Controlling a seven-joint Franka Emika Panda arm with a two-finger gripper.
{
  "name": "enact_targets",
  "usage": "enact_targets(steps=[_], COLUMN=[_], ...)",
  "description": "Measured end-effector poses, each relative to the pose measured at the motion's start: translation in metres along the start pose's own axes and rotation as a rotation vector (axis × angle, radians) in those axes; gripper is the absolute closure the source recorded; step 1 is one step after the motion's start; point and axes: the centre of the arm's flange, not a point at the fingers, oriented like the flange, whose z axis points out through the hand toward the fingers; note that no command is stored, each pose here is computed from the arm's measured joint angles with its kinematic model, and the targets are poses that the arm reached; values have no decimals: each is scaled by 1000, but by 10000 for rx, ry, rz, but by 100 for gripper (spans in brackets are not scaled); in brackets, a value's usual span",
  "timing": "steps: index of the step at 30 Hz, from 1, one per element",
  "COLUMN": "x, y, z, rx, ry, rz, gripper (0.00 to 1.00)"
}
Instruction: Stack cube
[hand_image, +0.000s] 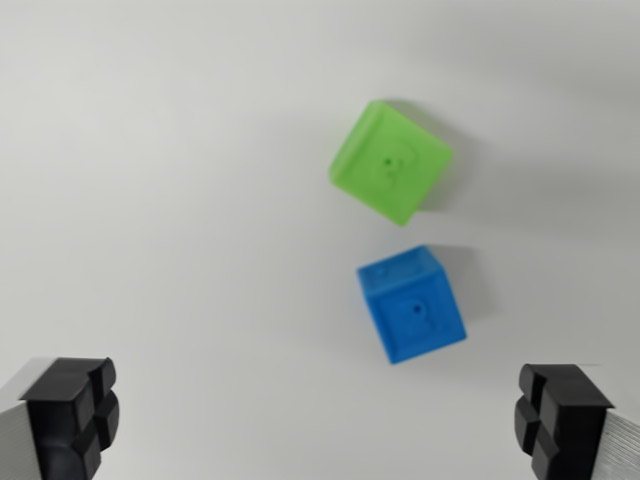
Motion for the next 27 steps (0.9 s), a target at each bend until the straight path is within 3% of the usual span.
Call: enact_targets(steps=[15, 18, 21, 27], x=[0, 0, 0, 1], y=[39, 49, 56, 76], z=[41, 51, 59, 79], rx=[44, 50, 61, 75], ry=[-168, -221, -243, -327], rz=[-1575, -1948, -2269, -3075], gripper=[0, 0, 0, 0])
